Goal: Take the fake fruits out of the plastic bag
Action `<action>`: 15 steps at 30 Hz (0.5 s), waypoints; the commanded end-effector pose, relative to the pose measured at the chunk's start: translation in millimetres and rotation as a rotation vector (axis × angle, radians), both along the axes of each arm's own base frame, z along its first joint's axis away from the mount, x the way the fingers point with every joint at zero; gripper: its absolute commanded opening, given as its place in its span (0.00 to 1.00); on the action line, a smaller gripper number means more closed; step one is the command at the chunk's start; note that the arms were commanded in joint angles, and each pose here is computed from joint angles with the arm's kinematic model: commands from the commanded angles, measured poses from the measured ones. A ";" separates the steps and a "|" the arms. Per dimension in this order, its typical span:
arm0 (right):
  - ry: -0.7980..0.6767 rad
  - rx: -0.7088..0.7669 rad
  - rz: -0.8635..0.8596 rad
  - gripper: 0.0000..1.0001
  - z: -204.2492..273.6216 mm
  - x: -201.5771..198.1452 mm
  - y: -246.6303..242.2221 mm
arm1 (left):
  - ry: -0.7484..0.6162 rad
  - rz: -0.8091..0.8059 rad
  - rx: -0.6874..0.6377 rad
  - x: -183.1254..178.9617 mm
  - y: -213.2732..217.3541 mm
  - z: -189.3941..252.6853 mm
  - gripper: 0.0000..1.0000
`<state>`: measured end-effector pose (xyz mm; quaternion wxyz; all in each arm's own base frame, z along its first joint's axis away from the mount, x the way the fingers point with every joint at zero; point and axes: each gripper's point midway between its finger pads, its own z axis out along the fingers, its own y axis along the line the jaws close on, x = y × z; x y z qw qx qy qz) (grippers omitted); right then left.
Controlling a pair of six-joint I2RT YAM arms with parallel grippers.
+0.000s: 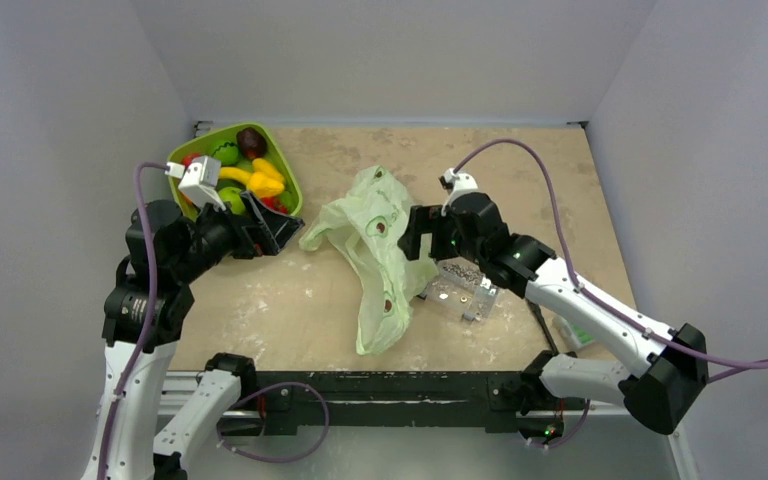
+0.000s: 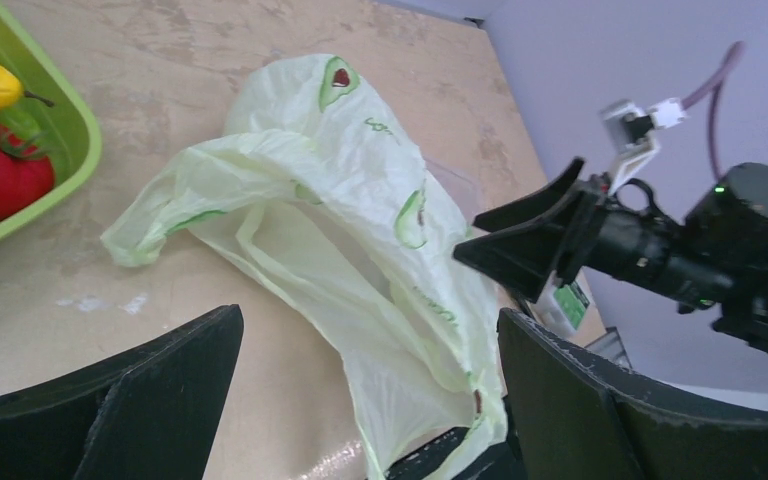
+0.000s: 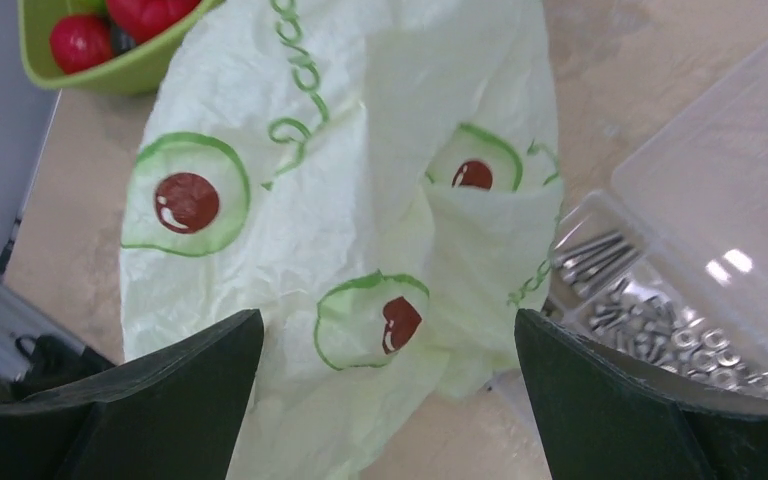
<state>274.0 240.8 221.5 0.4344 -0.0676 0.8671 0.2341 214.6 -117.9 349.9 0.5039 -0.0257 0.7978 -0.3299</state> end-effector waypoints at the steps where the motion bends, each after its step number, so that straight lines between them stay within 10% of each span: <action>1: 0.047 0.247 0.184 0.99 -0.1 -32.8 43.5 | 0.023 -0.082 -0.097 -15.5 -16.6 2.8 0.98; 8: 0.104 0.487 0.446 0.95 30.2 -110.6 99.6 | -0.009 -0.081 -0.099 -29.4 -13.9 13.4 0.98; 15: 0.032 0.364 0.318 0.99 64.9 -111.2 56.7 | -0.052 -0.049 -0.077 -35.6 -6.4 31.1 0.98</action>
